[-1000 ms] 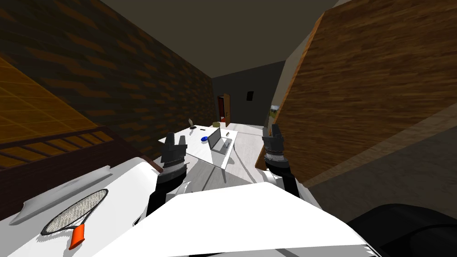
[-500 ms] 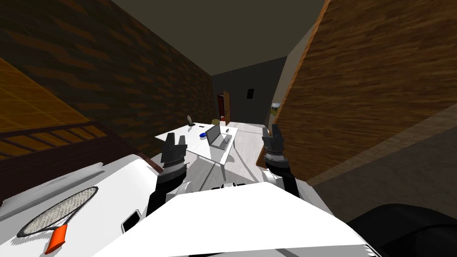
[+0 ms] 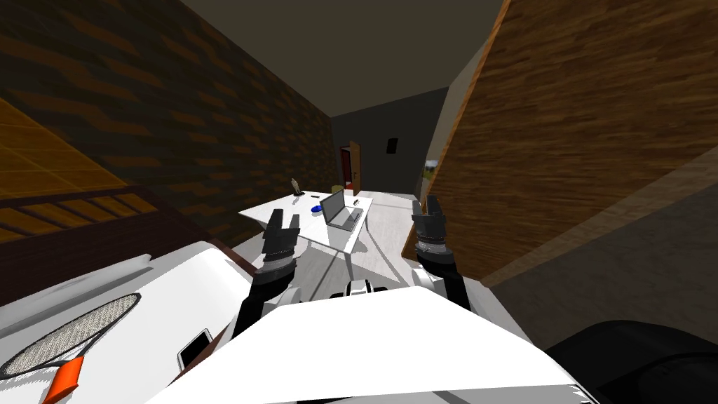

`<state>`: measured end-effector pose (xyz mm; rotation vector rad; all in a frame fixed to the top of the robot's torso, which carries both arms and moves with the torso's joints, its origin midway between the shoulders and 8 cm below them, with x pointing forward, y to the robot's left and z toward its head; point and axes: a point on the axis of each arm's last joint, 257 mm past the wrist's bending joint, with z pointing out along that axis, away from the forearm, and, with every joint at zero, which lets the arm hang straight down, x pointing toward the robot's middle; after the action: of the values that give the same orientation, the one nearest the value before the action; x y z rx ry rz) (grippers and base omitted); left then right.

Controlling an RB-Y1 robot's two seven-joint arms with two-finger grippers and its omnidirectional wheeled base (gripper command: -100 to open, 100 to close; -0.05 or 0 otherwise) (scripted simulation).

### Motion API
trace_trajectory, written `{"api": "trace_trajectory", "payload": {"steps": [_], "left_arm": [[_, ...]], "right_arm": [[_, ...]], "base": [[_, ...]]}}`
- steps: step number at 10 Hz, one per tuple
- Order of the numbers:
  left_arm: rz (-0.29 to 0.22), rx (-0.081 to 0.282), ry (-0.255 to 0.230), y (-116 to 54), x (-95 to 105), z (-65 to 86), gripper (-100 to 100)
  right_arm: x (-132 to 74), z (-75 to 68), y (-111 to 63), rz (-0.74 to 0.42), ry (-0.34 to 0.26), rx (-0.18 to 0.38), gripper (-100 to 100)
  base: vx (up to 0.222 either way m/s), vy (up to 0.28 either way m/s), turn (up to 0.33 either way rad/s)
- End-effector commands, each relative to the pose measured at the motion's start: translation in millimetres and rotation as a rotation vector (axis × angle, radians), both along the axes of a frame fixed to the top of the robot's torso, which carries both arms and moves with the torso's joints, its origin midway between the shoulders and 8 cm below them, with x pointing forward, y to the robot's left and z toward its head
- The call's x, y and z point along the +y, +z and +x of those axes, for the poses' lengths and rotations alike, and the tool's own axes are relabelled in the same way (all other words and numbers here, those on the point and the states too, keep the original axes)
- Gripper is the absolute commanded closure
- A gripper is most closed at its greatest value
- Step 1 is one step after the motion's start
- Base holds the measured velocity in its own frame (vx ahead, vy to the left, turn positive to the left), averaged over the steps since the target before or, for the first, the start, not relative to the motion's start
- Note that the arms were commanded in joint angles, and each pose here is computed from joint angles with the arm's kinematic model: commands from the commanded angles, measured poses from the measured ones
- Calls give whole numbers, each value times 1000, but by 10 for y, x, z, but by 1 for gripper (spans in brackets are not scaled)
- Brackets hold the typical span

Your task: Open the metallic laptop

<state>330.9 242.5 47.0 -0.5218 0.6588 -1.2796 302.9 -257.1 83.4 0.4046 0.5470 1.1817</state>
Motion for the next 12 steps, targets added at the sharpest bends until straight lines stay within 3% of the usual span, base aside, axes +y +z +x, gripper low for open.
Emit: {"api": "trace_trajectory", "payload": {"steps": [1,6,12], "left_arm": [[49,34,-50,-140,-122,128,-100],[117,112,-149,-518,-365,483,-100],[156,197,-209,-933,-515,835,-100]], "right_arm": [[0,0,0,0,0,0,0],[0,0,0,0,0,0,0],[0,0,0,0,0,0,0]], "base": [[-51,-37,-58],[-77,-75,-86],[-73,-69,-69]]}}
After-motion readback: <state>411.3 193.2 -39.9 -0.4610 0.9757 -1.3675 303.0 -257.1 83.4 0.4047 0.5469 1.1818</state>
